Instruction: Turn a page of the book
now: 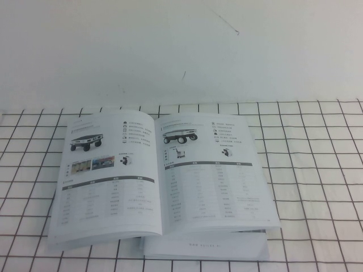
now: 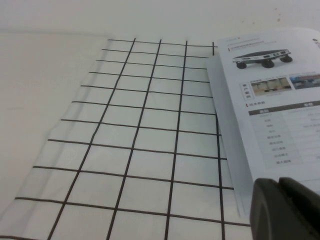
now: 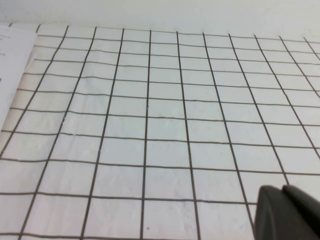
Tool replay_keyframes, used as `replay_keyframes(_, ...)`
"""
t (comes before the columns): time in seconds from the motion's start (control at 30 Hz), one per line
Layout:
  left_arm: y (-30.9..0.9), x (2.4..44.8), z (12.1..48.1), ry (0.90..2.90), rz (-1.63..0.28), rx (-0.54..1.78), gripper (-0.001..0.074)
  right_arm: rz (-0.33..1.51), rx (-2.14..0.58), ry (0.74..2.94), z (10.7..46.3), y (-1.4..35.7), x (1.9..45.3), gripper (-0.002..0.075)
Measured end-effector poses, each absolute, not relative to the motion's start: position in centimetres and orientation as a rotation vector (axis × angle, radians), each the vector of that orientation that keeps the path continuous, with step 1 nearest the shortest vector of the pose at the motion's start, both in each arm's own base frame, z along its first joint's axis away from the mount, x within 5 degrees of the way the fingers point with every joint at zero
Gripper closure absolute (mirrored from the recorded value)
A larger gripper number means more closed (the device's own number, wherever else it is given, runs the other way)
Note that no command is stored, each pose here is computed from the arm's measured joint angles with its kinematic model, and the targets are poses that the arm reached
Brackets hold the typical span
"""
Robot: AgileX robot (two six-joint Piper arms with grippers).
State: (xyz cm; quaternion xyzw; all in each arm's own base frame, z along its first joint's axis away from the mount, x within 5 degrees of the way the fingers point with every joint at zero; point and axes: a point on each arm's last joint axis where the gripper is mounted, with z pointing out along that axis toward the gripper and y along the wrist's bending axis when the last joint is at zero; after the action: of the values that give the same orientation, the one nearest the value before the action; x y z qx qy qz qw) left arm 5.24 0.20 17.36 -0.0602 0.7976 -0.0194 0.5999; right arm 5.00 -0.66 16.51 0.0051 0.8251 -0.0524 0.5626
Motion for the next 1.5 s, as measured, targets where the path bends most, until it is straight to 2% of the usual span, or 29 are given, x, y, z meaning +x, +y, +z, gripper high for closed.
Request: replay_keyframes(1.5, -0.01, 5.24, 17.36, 1.852, -0.072, -0.103, 0.0737, -0.124, 0.011, 1.943, 16.51, -0.67, 5.00, 0.0727)
